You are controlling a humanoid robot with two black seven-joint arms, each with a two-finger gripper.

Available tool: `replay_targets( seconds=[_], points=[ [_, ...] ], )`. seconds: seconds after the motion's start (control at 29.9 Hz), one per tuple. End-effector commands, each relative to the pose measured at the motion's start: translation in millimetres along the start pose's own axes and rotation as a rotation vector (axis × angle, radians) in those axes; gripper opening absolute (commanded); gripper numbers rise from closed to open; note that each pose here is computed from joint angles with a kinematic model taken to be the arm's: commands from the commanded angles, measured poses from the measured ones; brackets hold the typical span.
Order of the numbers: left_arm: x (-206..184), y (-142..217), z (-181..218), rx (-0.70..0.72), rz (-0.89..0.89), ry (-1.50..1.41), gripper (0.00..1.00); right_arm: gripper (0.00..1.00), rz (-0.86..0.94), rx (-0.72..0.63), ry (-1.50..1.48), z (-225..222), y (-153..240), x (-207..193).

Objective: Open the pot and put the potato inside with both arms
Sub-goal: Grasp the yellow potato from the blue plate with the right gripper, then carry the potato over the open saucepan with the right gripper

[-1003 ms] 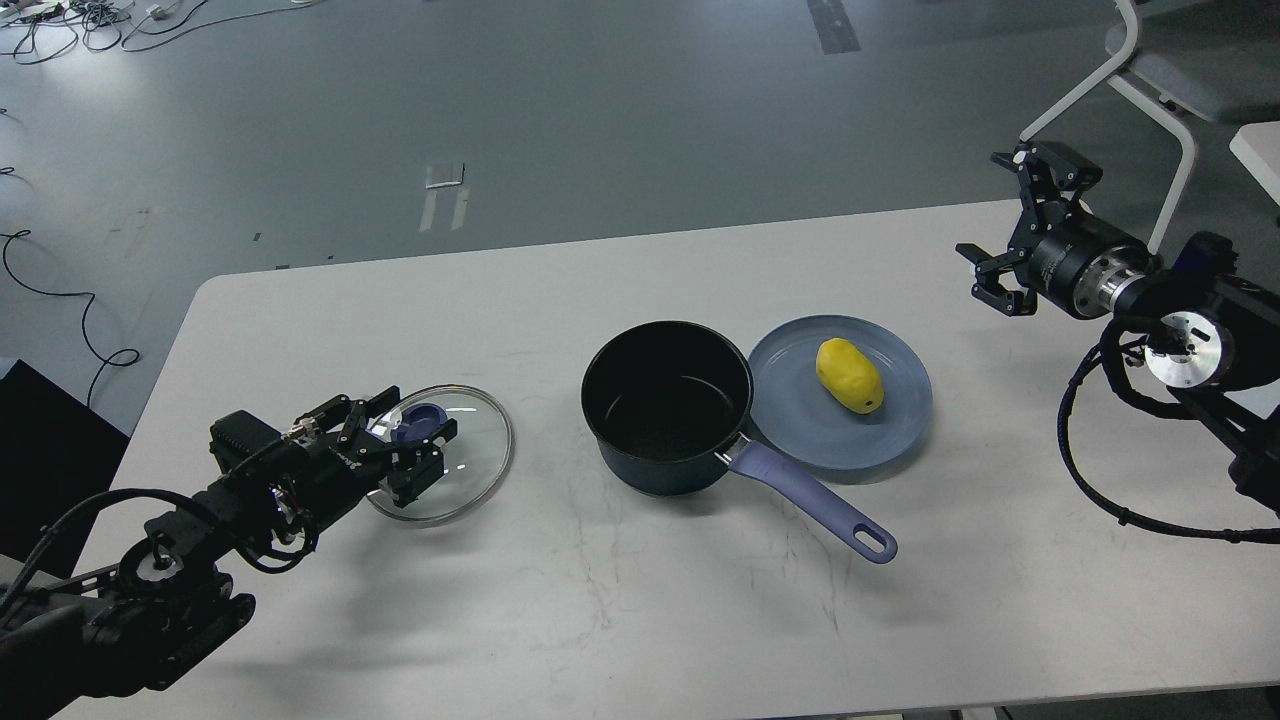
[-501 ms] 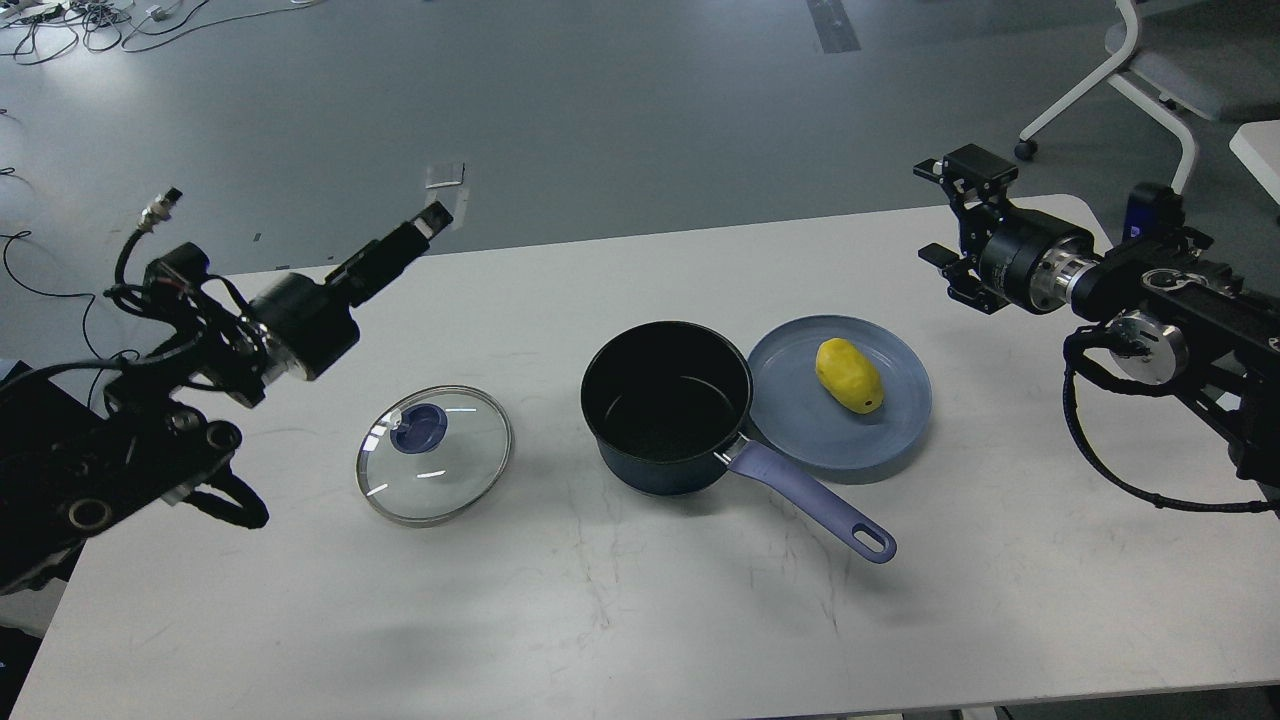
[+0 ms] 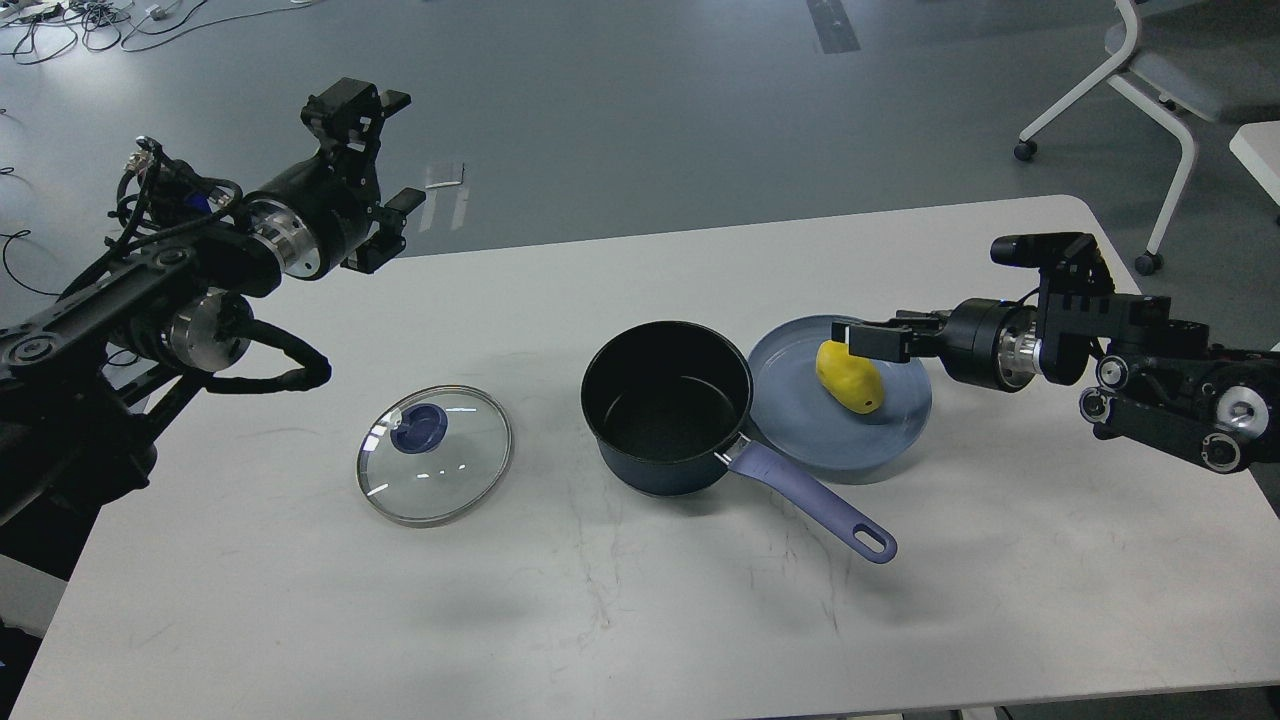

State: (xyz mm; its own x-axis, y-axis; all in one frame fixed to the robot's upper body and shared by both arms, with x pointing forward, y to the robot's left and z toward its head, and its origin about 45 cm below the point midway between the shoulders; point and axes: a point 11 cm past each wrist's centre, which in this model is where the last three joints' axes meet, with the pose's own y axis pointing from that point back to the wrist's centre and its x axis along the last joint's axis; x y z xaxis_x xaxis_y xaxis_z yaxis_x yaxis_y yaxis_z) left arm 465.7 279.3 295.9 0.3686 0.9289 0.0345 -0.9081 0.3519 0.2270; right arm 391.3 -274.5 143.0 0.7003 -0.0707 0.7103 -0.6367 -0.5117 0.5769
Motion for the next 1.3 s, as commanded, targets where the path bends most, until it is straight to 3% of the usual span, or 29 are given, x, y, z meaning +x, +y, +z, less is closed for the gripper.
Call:
replay_targets(
  seconds=[0.0, 0.33, 0.37, 0.4, 0.5, 0.53, 0.6, 0.77, 0.94, 1.07, 1.27],
  points=[
    [3.4, 2.6, -7.9, 0.010, 0.007, 0.008, 0.98, 0.96, -0.029, 0.006, 0.008, -4.1, -6.1, -10.7],
    [11.7, 7.5, -11.9, 0.017, 0.022, 0.001, 0.98, 0.93, -0.059, 0.018, 0.032, -19.6, -33.5, -22.9],
    [12.4, 8.1, -13.3, 0.020, 0.024, 0.001, 0.98, 0.83, -0.078, 0.019, 0.057, -21.1, -35.5, -27.1],
    [14.6, 9.4, -14.5, 0.023, 0.029, 0.001, 0.98, 0.61, -0.096, 0.009, 0.085, -18.3, -35.3, -29.6],
    [15.9, 10.9, -19.5, 0.034, 0.031, -0.001, 0.98, 0.36, -0.113, -0.006, 0.146, -13.2, -34.2, -28.4],
    [15.9, 10.9, -19.5, 0.034, 0.031, -0.001, 0.98, 0.36, -0.113, -0.006, 0.147, -13.2, -34.2, -28.3],
    [16.2, 11.9, -24.0, 0.041, 0.033, 0.002, 0.98, 0.27, -0.095, 0.008, 0.161, -16.5, -34.7, -18.3],
    [14.8, 11.9, -28.2, 0.046, 0.031, 0.002, 0.98, 0.23, 0.022, 0.032, 0.211, -28.6, -36.0, 17.5],
    [15.7, 12.4, -28.4, 0.046, 0.033, 0.003, 0.98, 0.16, 0.187, 0.207, 0.340, -74.3, -33.2, 77.0],
    [16.3, 12.7, -28.2, 0.046, 0.034, 0.002, 0.99, 0.16, 0.147, 0.364, 0.407, -123.1, -50.5, 67.7],
    [16.9, 12.9, -25.9, 0.041, 0.035, 0.007, 0.99, 0.16, 0.029, 0.432, 0.471, -155.6, -74.1, 26.5]
  ],
)
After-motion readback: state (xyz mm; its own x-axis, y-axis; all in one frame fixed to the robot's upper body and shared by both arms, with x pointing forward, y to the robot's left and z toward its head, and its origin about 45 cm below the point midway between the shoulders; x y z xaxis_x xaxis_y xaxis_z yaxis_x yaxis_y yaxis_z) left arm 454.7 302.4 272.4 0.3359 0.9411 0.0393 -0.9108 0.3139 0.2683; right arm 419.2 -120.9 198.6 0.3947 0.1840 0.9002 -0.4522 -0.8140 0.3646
